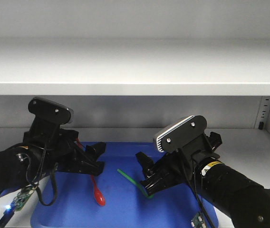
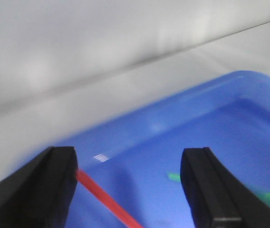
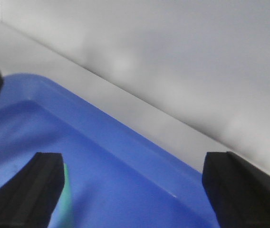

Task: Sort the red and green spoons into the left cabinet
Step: 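Lower both spoons into the blue tray and open both grippers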

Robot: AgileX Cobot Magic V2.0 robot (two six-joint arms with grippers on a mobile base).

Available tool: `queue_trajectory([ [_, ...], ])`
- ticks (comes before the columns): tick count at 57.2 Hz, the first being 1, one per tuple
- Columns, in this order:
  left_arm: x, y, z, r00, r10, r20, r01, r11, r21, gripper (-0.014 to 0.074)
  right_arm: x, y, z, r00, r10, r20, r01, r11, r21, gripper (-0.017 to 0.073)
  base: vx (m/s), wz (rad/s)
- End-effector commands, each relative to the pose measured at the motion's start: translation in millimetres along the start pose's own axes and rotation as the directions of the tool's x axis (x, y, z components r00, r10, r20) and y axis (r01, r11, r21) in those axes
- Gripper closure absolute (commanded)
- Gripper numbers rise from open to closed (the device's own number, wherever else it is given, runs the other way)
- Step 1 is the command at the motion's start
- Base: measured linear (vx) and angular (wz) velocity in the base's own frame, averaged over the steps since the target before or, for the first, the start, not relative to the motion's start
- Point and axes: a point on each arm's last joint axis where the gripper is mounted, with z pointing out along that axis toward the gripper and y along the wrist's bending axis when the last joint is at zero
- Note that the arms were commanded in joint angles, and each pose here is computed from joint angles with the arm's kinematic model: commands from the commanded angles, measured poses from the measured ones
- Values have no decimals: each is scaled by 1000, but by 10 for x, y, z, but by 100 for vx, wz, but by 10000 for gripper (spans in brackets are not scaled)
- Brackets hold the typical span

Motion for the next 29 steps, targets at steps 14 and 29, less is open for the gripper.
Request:
queue_trajectory([
  [14, -278, 156, -269, 995, 69, 69, -68, 998, -11, 7, -320, -175, -194, 993, 43, 110, -52, 995, 82, -23, 0, 0],
  [29, -171, 110, -348, 996, 72, -61, -62, 987, 150, 120, -301, -93, -274, 995, 93, 24, -92, 995, -34, 58, 0, 0],
])
